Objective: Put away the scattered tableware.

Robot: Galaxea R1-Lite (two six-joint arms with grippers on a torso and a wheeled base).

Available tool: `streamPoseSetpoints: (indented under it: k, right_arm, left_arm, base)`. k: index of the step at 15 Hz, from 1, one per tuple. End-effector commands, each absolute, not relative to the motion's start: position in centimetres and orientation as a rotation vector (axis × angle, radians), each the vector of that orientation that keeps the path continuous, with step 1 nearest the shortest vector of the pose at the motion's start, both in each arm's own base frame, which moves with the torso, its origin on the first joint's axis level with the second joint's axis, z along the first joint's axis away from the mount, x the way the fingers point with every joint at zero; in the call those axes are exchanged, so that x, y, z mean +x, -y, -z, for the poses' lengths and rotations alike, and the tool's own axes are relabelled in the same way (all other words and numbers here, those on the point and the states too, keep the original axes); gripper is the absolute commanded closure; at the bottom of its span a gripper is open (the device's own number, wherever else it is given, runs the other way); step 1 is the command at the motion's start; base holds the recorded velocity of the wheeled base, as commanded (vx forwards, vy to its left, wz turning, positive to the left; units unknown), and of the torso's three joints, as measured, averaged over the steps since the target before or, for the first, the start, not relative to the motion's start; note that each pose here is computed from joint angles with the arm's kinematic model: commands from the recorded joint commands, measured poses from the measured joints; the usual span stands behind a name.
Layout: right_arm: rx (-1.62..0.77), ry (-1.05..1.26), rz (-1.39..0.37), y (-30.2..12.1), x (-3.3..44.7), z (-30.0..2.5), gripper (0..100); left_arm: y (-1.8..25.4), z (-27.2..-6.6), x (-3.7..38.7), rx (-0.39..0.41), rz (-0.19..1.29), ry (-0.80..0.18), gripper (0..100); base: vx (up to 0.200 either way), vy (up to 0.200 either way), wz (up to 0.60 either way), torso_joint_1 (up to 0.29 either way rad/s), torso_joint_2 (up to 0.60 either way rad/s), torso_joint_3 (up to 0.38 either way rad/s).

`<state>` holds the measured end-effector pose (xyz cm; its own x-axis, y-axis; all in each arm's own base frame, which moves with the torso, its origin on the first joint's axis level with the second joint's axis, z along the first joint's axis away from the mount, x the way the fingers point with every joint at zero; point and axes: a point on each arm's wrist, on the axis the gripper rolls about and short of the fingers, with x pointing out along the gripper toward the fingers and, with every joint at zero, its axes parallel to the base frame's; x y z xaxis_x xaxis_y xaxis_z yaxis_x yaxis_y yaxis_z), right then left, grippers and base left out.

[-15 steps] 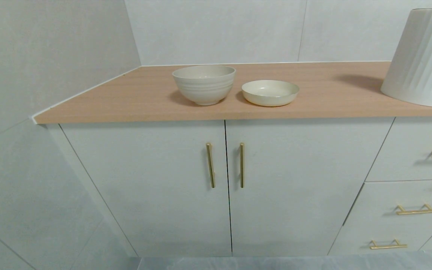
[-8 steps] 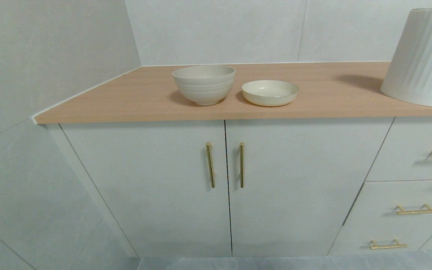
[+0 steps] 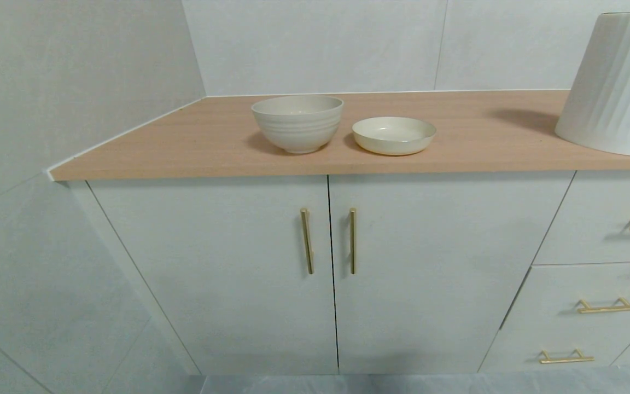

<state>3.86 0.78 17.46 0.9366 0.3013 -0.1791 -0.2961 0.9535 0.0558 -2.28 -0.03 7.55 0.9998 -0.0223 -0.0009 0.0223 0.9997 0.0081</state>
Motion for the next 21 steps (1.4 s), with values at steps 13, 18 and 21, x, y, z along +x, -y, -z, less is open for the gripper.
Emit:
streamPoseSetpoints:
  k: [13,18,21]
  right_arm:
    - [0.007,-0.424,-0.715,-11.7,21.1,-18.9,0]
    - [0.073,-0.509,-0.803,-17.1,24.1,-18.4,0]
    - [0.134,-0.541,-0.822,-19.1,24.9,-18.3,0]
  left_arm:
    - [0.0,-7.5,-2.3,0.008,0.023,-0.003,0]
    - [0.0,-7.5,-2.3,0.008,0.023,-0.003,0]
    - [0.0,-7.5,-2.3,0.008,0.023,-0.003,0]
  base:
    - [0.0,0.0,0.0,0.0,0.0,0.0]
    - [0.0,0.0,0.0,0.0,0.0,0.0]
    - [0.0,0.0,0.0,0.0,0.0,0.0]
